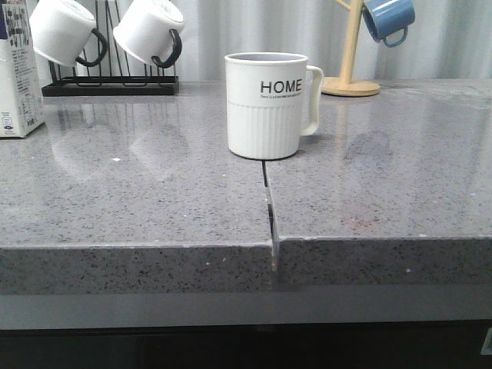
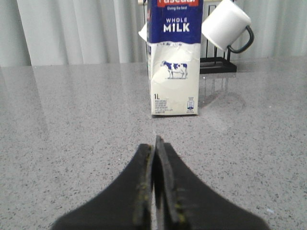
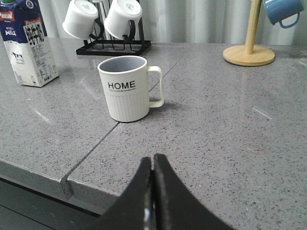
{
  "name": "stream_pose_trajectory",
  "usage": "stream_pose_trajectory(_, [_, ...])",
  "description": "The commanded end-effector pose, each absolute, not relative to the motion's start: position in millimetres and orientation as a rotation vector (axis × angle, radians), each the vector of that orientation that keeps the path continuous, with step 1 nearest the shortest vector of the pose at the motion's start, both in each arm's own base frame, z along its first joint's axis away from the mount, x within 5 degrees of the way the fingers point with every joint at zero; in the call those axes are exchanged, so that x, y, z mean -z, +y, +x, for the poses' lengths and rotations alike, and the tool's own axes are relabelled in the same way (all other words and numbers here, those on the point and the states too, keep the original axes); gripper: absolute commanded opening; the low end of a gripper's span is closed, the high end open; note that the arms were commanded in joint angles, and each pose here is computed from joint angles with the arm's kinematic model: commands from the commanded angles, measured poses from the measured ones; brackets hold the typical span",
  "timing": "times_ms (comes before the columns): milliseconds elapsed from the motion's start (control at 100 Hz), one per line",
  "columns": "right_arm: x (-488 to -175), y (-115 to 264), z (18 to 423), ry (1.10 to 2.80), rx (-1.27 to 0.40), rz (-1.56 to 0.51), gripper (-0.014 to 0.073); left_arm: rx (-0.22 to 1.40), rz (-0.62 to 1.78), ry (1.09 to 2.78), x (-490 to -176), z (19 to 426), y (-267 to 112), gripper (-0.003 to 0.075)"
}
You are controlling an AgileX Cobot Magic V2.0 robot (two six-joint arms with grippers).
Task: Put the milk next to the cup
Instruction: 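Reach the left gripper to the Pascual milk carton and grasp it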
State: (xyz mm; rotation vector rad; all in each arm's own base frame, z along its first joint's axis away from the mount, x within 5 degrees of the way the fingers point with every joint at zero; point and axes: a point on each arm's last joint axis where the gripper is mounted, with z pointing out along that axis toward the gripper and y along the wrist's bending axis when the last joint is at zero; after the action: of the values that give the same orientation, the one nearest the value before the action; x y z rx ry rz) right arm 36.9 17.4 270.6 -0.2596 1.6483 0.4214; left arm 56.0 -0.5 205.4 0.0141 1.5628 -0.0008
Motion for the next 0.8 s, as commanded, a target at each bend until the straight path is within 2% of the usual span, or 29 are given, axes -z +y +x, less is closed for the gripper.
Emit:
stream_pose_trajectory(0, [-285.1, 15.9, 34.1, 1.542, -0.429, -0.246, -0.0069, 0.014, 0.000, 1.442, -214.8, 52.9, -0.4, -0.0021])
stream_pose_trajectory(160, [-284.8, 15.9, 34.3, 1.545, -0.429, -0.246, -0.0069, 0.014, 0.000, 1.412, -240.9, 48.2, -0.4, -0.0021])
stream_pose_trajectory(480, [-284.8, 15.9, 34.3, 1.545, -0.429, -0.246, -0.0069, -0.025, 0.026, 1.615, -279.7, 69.5, 0.2, -0.0019])
stream_pose_trajectory(550, [-284.8, 15.9, 34.3, 1.545, -0.429, -0.246, -0.0069, -0.038, 0.035, 1.664, -287.6, 78.5, 0.5, 0.0003])
stream_pose_trajectory(660, [-284.8, 15.9, 34.3, 1.545, -0.429, -0.246, -0.0069, -0.039, 0.039, 1.720, -297.4, 97.1, 0.3, 0.0170])
stream_pose_trajectory(690, [-284.8, 15.9, 34.3, 1.545, -0.429, -0.246, -0.0069, -0.039, 0.039, 1.718, -301.2, 101.8, 0.2, 0.0238])
stream_pose_trajectory(700, [-284.8, 15.9, 34.3, 1.545, -0.429, -0.246, -0.0069, -0.038, 0.040, 1.722, -302.1, 105.3, 0.1, 0.0295])
stream_pose_trajectory(710, [-284.8, 15.9, 34.3, 1.545, -0.429, -0.246, -0.0069, -0.038, 0.040, 1.717, -302.5, 105.4, 0.1, 0.0295])
stream_pose_trajectory(790, [-284.8, 15.9, 34.3, 1.546, -0.429, -0.246, -0.0069, -0.035, 0.043, 1.687, -308.3, 120.1, -0.5, 0.0543])
